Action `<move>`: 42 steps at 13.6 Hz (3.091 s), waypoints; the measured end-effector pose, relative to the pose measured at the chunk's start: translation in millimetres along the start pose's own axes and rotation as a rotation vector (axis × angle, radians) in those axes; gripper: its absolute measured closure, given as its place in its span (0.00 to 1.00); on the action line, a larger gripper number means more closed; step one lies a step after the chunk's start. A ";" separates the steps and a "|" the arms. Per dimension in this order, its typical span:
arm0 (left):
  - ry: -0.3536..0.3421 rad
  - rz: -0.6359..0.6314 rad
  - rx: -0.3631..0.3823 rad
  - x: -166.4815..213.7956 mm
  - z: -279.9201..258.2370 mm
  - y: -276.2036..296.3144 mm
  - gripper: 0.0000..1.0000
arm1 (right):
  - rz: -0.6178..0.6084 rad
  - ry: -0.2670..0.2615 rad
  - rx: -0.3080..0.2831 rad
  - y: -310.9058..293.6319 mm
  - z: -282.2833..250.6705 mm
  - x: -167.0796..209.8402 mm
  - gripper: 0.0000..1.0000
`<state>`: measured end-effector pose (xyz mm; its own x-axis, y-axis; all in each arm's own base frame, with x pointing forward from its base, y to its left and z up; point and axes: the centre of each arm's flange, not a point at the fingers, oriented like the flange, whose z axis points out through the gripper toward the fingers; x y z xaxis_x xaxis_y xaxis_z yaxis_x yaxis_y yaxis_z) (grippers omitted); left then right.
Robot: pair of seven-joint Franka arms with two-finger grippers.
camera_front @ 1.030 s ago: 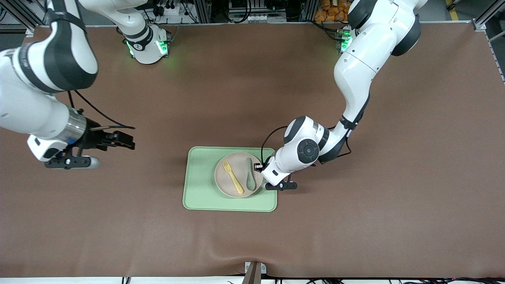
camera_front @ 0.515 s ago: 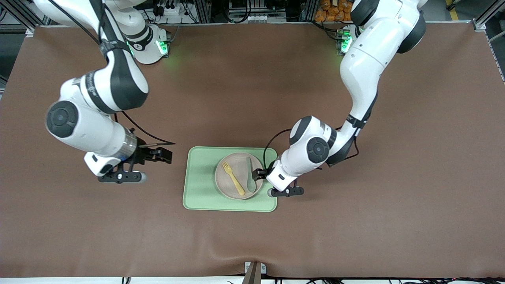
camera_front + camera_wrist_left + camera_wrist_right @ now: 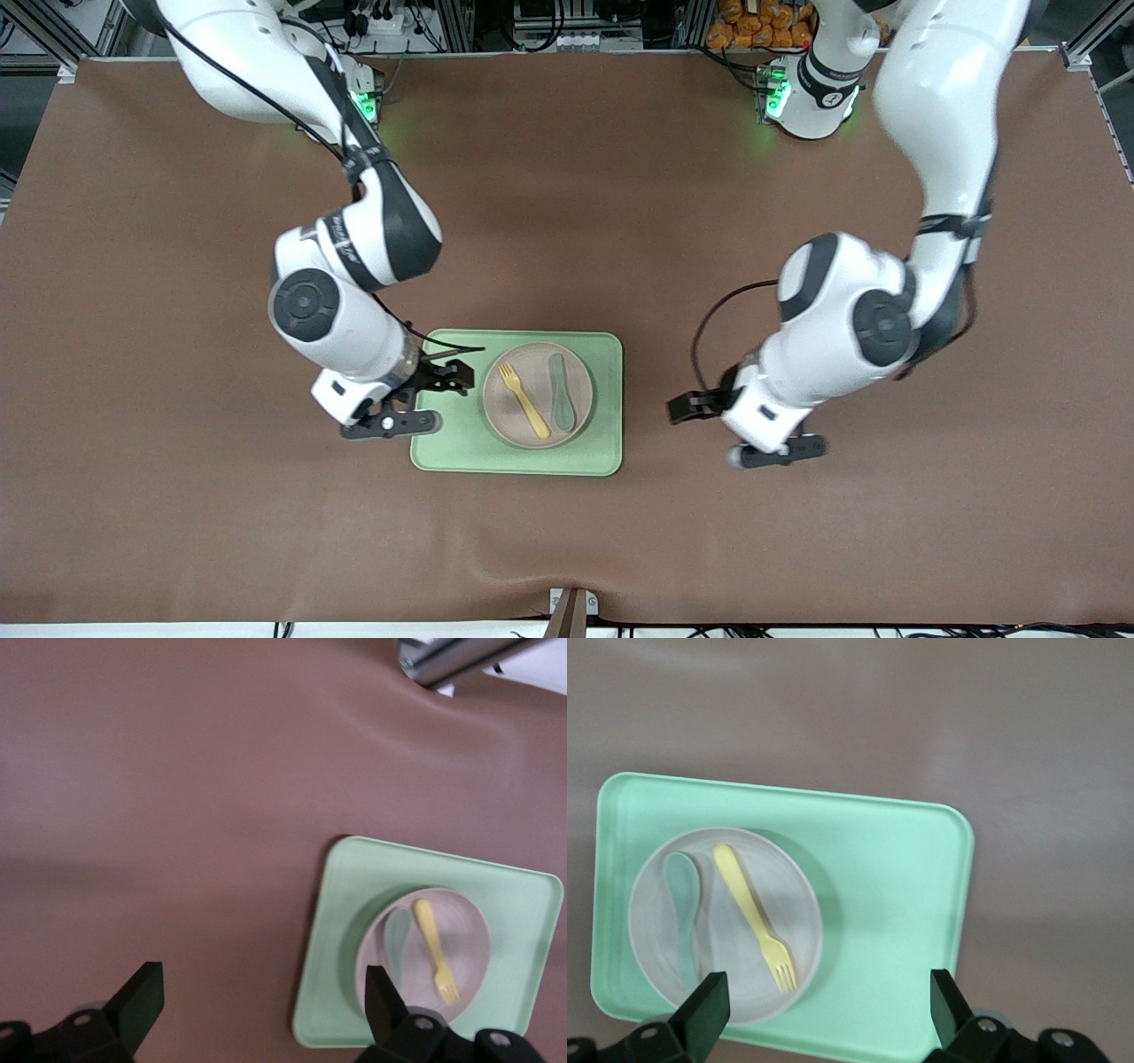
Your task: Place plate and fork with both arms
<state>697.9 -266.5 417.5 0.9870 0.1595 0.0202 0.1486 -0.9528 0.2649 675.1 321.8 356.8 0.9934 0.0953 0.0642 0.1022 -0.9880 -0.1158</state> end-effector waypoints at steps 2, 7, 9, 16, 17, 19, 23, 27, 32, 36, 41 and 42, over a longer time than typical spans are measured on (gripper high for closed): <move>-0.001 0.015 0.065 5.9 -57.2 -37.3 0.00 | -0.030 0.036 0.009 -23.0 27.4 3.7 0.02; -0.039 0.076 0.151 -15.7 -196.3 -118.8 0.00 | -0.073 0.061 0.010 -52.2 92.1 -4.0 0.12; -0.056 0.092 0.172 -35.7 -226.3 -120.1 0.00 | -0.088 0.059 0.006 -60.1 111.9 -9.2 0.19; -0.115 0.200 0.290 -90.7 -278.4 -174.2 0.00 | -0.131 0.080 -0.017 -72.0 156.5 -21.2 0.32; -0.122 0.200 0.294 -103.3 -282.2 -181.1 0.00 | -0.132 0.078 -0.020 -70.8 160.3 -21.8 0.33; -0.129 0.198 0.298 -121.2 -284.9 -184.3 0.00 | -0.139 0.076 -0.031 -69.5 163.9 -23.0 0.39; -0.134 0.203 0.299 -126.0 -282.7 -181.6 0.00 | -0.145 0.071 -0.039 -68.4 167.6 -25.1 0.39; -0.112 0.186 0.293 -126.1 -284.0 -169.9 0.00 | -0.177 0.080 -0.056 -75.2 173.9 -32.1 0.39; -0.099 0.167 0.282 -127.2 -284.4 -155.7 0.00 | -0.193 0.082 -0.057 -83.5 176.5 -38.0 0.60; -0.110 0.166 0.284 -123.5 -278.2 -156.5 0.00 | -0.191 0.086 -0.056 -84.0 173.9 -37.0 0.83; -0.106 0.166 0.283 -122.2 -278.8 -156.0 0.00 | -0.138 0.077 -0.059 -78.8 162.4 -29.9 0.83; -0.102 0.167 0.282 -122.1 -280.5 -155.5 0.00 | -0.121 0.063 -0.052 -77.8 156.2 -26.9 0.83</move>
<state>537.0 -65.3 644.3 0.9981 -0.0178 -0.0593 -0.0185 -0.9998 -0.0111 648.6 415.1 209.3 0.9686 0.2074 0.1373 0.2162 -0.9750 -0.0519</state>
